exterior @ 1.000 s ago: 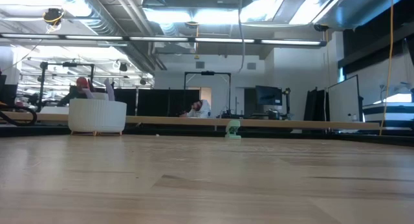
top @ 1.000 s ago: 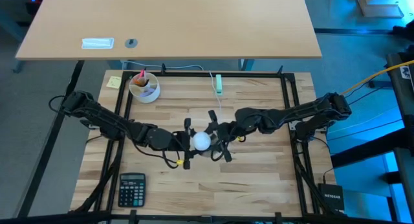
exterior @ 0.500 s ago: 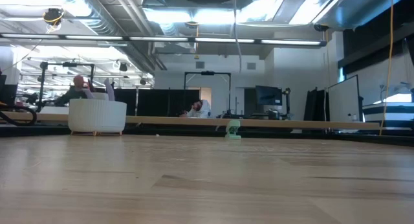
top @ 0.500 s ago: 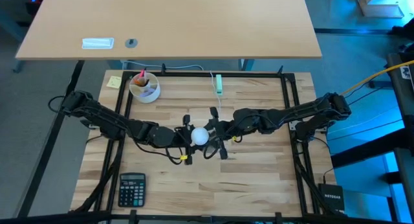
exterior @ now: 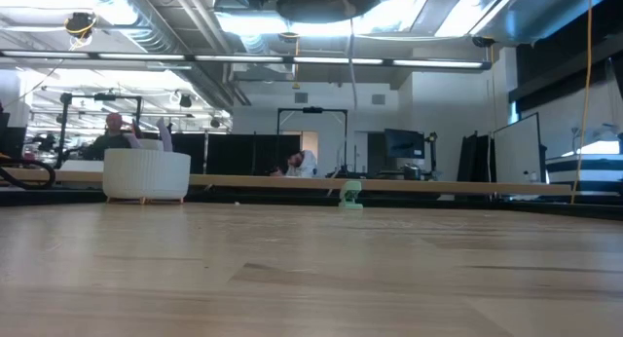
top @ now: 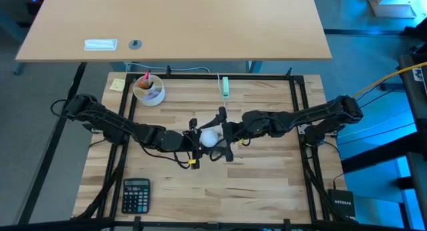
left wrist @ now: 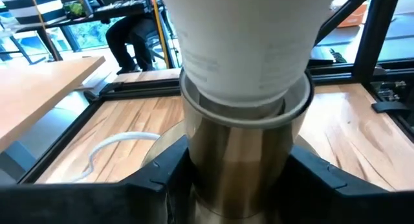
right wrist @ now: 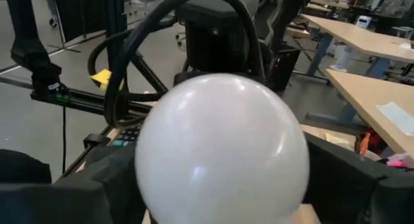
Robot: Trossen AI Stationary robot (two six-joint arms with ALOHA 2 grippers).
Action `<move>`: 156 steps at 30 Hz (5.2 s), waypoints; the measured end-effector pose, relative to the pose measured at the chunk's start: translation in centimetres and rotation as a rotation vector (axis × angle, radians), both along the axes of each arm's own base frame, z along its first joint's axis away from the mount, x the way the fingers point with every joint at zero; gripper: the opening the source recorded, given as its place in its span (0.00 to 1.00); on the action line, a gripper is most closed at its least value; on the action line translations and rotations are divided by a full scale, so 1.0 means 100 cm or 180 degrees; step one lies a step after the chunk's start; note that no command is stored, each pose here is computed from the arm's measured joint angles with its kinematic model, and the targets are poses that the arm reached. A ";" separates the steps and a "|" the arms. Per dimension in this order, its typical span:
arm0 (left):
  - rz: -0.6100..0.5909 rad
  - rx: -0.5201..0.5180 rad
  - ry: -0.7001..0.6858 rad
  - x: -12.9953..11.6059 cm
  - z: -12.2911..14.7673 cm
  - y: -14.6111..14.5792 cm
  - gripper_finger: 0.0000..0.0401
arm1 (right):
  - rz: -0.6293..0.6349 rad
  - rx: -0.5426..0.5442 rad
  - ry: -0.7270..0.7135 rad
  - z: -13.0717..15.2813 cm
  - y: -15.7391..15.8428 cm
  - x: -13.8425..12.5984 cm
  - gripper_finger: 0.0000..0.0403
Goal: Screw lightbulb
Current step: Remove the lightbulb from the lamp socket
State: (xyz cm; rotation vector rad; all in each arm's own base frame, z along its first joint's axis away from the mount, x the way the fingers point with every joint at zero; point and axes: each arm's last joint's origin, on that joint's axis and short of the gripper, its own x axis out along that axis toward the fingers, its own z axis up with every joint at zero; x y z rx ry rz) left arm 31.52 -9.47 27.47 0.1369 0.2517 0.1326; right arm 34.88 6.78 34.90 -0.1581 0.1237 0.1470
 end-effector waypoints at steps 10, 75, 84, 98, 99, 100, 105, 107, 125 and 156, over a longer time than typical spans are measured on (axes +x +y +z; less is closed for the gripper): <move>0.0178 -0.0074 -0.0116 0.000 0.003 0.001 0.43 | -0.0095 -0.0116 0.0163 0.017 -0.007 -0.028 0.90; 0.1317 0.0323 -0.0310 -0.011 0.017 -0.012 0.43 | -0.0494 -0.0357 -0.0201 0.006 -0.001 0.008 0.40; -0.0030 0.0297 -0.0229 -0.006 0.017 -0.023 0.43 | 0.0936 0.0288 0.0042 0.010 0.004 -0.003 0.39; -0.0203 0.0179 -0.0218 -0.004 0.015 -0.020 0.43 | 0.0957 0.0341 0.0061 0.007 0.005 0.000 0.63; -0.0154 0.0178 -0.0215 -0.004 0.015 -0.019 0.43 | 0.0915 0.0333 0.0061 0.008 0.004 -0.001 0.68; -0.0099 0.0176 -0.0219 -0.004 0.015 -0.019 0.43 | 0.0854 0.0314 0.0051 0.011 0.003 -0.004 0.73; 0.0187 0.0149 -0.0260 -0.005 0.016 -0.017 0.43 | 0.0612 0.0161 0.0218 0.021 -0.003 -0.023 0.90; 0.0254 0.0144 -0.0267 -0.005 0.016 -0.016 0.43 | 0.0403 0.0116 0.0372 0.025 -0.007 -0.036 0.94; 0.1530 -0.0391 -0.0529 -0.003 0.014 0.010 0.43 | -0.0839 -0.0224 -0.0104 0.011 -0.016 -0.021 0.84; 0.0497 0.0006 -0.0116 -0.005 0.011 -0.006 0.43 | 0.0308 0.0055 0.0189 -0.003 -0.001 0.003 0.39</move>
